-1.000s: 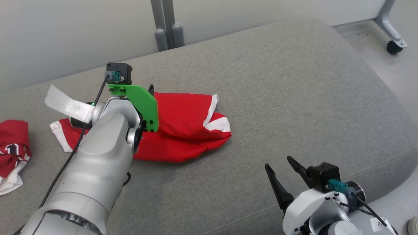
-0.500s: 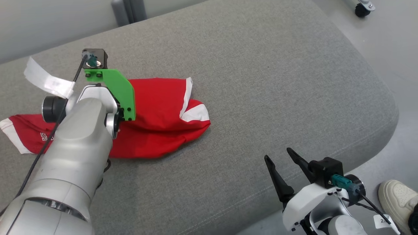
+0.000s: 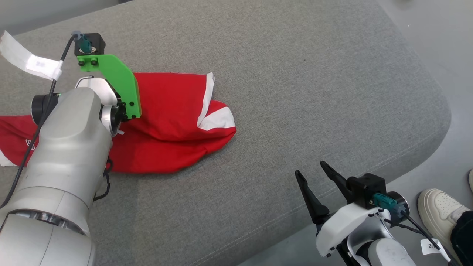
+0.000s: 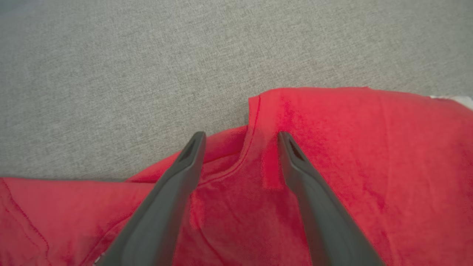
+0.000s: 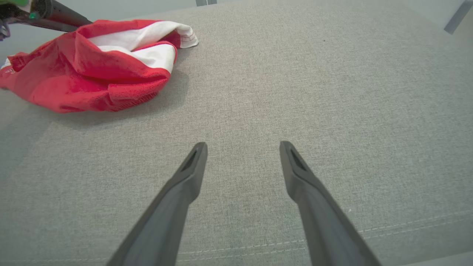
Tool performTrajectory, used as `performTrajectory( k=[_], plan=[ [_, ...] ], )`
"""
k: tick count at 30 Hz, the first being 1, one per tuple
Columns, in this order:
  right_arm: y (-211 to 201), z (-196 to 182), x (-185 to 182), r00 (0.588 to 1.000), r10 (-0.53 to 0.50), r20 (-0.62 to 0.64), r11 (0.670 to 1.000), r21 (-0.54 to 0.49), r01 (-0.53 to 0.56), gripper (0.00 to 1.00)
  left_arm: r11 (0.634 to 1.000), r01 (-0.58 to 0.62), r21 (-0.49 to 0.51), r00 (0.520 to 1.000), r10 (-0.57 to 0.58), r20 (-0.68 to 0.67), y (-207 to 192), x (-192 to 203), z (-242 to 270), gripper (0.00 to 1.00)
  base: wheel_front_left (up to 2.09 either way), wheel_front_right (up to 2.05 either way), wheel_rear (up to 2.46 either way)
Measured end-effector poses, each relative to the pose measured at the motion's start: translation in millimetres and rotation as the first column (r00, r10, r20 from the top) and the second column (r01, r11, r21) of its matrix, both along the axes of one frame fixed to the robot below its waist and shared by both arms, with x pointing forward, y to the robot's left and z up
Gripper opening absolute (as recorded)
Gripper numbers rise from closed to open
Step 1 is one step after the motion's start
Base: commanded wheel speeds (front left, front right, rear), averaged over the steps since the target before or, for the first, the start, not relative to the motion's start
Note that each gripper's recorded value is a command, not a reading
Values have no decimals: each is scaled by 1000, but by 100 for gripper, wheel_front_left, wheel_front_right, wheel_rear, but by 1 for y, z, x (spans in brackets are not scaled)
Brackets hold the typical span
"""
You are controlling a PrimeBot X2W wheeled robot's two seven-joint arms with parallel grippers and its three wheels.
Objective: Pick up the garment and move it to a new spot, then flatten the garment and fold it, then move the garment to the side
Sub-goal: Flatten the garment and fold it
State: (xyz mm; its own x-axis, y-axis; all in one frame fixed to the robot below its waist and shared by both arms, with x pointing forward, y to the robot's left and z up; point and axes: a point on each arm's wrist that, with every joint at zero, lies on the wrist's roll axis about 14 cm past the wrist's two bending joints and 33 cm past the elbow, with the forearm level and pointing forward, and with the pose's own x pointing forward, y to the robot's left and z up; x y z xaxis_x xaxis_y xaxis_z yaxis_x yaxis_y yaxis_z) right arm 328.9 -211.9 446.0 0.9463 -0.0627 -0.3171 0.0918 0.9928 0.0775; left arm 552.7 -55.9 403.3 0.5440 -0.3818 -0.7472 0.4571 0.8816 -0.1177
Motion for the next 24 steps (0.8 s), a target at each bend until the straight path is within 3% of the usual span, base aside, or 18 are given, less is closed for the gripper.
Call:
performTrajectory(
  k=[3, 4, 8, 9, 14, 17, 18, 21, 24],
  plan=[
    [-2, -4, 0, 1000, -5, -12, 1000, -1, 5, 100, 1000, 7, 8, 1000, -7, -22, -1, 0, -7, 100, 0, 0, 0],
    [-2, -5, 0, 1000, -7, -13, 1000, -2, 7, 100, 1000, 10, 14, 999, -9, -34, -1, -1, -10, 91, 0, 0, 0],
    [-4, -7, 2, 1000, -12, -20, 1000, -4, 12, 100, 1000, 19, 6, 998, -19, -66, -2, -4, -17, 30, 0, 0, 0],
    [-4, -8, 3, 1000, -10, -22, 1000, -4, 10, 100, 1000, 19, -1, 998, -19, -54, -3, -3, -16, 0, 0, 0, 0],
    [2, -10, 8, 1000, 11, -22, 1000, 3, -11, 100, 997, 11, -70, 999, -8, 45, -7, 8, 0, 0, 0, 0, 0],
    [5, -9, 11, 1000, 23, -17, 1000, 5, -23, 100, 985, -10, -173, 992, 32, 126, -15, 19, 24, 0, 0, 0, 0],
    [7, -8, 12, 999, 30, -12, 1000, 8, -30, 100, 958, -23, -286, 981, 77, 178, -25, 27, 50, 0, 0, 0, 0],
    [9, -7, 14, 999, 41, -5, 999, 10, -41, 100, 904, -3, -427, 952, 133, 275, -38, 36, 96, 0, 0, 0, 0],
    [13, -3, 15, 999, 53, 5, 998, 12, -54, 100, 826, 21, -563, 913, 213, 348, -42, 42, 142, 0, 0, 0, 0]
  ],
)
